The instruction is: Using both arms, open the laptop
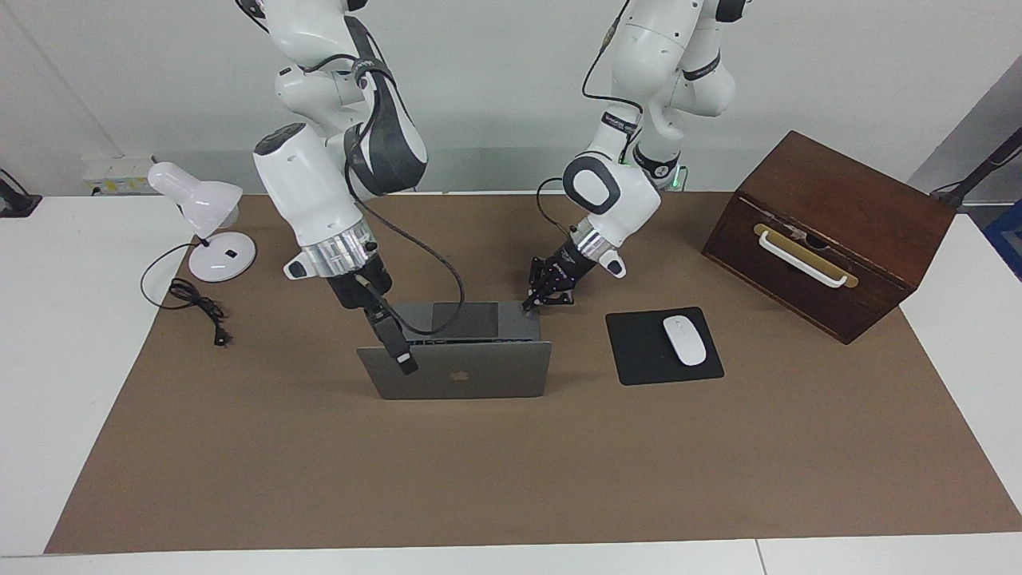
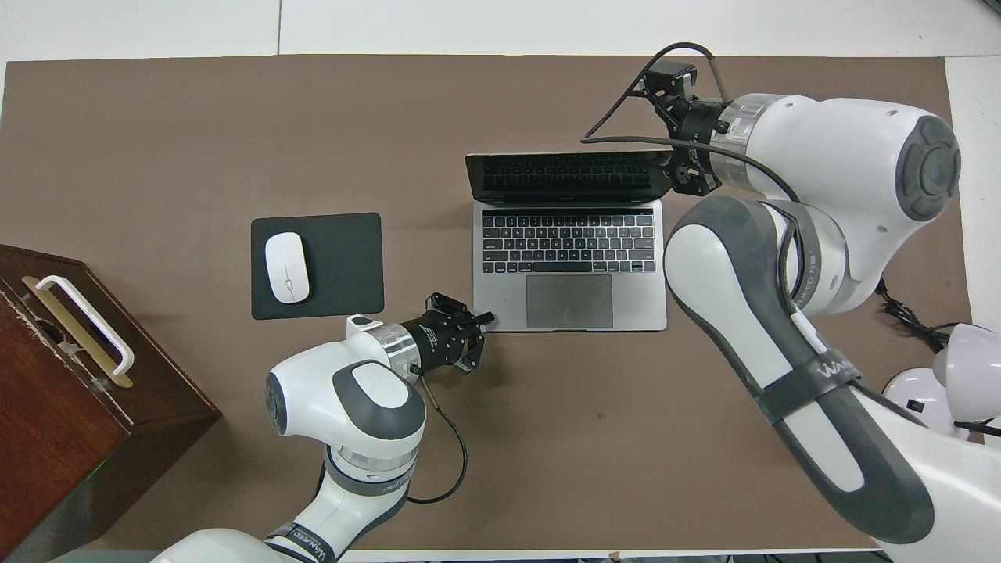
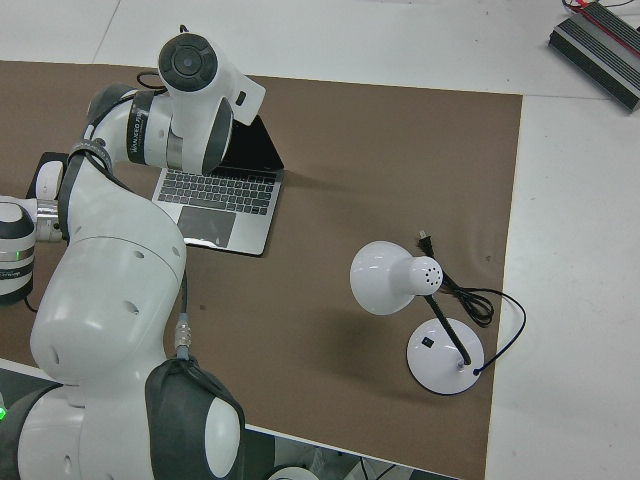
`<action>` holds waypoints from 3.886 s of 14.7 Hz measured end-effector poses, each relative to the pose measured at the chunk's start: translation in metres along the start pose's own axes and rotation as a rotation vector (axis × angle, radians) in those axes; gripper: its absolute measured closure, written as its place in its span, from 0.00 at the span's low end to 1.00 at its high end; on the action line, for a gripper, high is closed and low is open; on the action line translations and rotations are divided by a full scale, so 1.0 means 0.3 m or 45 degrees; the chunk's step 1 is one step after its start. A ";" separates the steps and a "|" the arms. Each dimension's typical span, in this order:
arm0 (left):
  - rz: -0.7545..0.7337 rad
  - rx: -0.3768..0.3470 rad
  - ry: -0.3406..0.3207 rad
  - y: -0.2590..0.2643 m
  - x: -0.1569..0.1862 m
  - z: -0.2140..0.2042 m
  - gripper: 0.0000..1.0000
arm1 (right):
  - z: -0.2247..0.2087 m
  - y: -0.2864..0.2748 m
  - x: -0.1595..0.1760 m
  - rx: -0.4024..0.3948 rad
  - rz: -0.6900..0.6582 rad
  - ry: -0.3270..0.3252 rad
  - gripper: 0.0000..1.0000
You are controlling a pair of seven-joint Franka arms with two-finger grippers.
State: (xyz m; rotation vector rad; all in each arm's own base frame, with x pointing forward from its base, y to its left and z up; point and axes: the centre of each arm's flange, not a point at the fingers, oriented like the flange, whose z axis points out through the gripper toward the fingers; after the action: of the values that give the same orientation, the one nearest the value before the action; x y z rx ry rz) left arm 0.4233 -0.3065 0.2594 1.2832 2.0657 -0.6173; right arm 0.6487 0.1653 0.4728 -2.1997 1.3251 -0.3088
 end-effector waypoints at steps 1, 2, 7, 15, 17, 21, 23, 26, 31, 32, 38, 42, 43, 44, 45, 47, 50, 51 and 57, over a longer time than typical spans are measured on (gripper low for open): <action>0.000 0.000 0.000 0.000 0.000 0.000 0.99 | 0.005 -0.003 0.002 0.000 0.000 0.001 0.00; 0.000 0.000 0.000 0.000 0.000 0.000 0.99 | 0.010 -0.005 0.006 0.000 0.001 0.003 0.00; 0.000 0.000 0.000 0.000 0.000 0.000 0.99 | 0.031 -0.009 0.015 -0.005 0.002 0.007 0.00; 0.000 0.000 0.000 0.000 0.000 0.000 0.99 | -0.047 -0.100 -0.036 0.012 0.104 -0.080 0.00; 0.001 -0.001 0.000 0.000 0.000 0.000 0.99 | -0.099 -0.131 -0.064 0.016 0.147 -0.105 0.00; 0.004 -0.001 0.000 0.000 -0.001 0.000 0.99 | -0.234 -0.168 -0.095 0.027 0.233 -0.163 0.00; 0.004 -0.001 0.000 0.000 -0.001 0.000 0.99 | -0.322 -0.196 -0.096 0.038 0.256 -0.219 0.00; 0.010 -0.005 -0.001 0.006 -0.006 0.002 0.99 | -0.449 -0.238 -0.092 0.051 0.269 -0.258 0.00; 0.057 -0.073 -0.037 0.090 -0.082 -0.036 0.99 | -0.578 -0.249 -0.021 0.014 0.139 -0.279 0.00; 0.056 -0.092 -0.049 0.114 -0.095 -0.052 0.99 | -0.591 -0.240 0.002 -0.001 0.080 -0.273 0.00; 0.113 -0.207 -0.064 0.275 -0.123 -0.181 0.99 | -0.668 -0.159 0.114 -0.158 -0.472 -0.187 0.00; 0.249 -0.264 -0.028 0.361 -0.150 -0.244 0.99 | -0.737 -0.081 0.222 -0.343 -0.889 -0.139 0.00; 0.308 -0.283 -0.008 0.377 -0.152 -0.257 0.99 | -0.758 -0.066 0.247 -0.405 -1.001 -0.125 0.00; 0.394 -0.304 0.020 0.390 -0.154 -0.269 0.99 | -0.775 -0.050 0.271 -0.468 -1.097 -0.114 0.00; 0.482 -0.325 0.049 0.398 -0.155 -0.278 0.99 | -0.787 -0.035 0.290 -0.529 -1.166 -0.108 0.00; 0.598 -0.348 0.081 0.406 -0.154 -0.287 0.99 | -0.806 -0.010 0.320 -0.601 -1.238 -0.112 0.00; 0.669 -0.380 0.112 0.442 -0.134 -0.315 0.99 | -0.815 0.036 0.364 -0.636 -1.275 -0.152 0.00; 0.696 -0.390 0.124 0.462 -0.122 -0.329 0.99 | -0.811 0.052 0.374 -0.644 -1.267 -0.162 0.00; 0.924 -0.380 0.231 0.640 -0.070 -0.457 0.99 | -0.773 0.131 0.428 -0.740 -1.263 -0.173 0.00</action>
State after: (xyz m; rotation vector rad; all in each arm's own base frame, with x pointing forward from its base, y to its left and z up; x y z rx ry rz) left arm 0.5687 -0.1476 0.3579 1.7932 1.5641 0.1311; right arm 0.5761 -0.0382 0.6312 -3.1716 0.1361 -0.1164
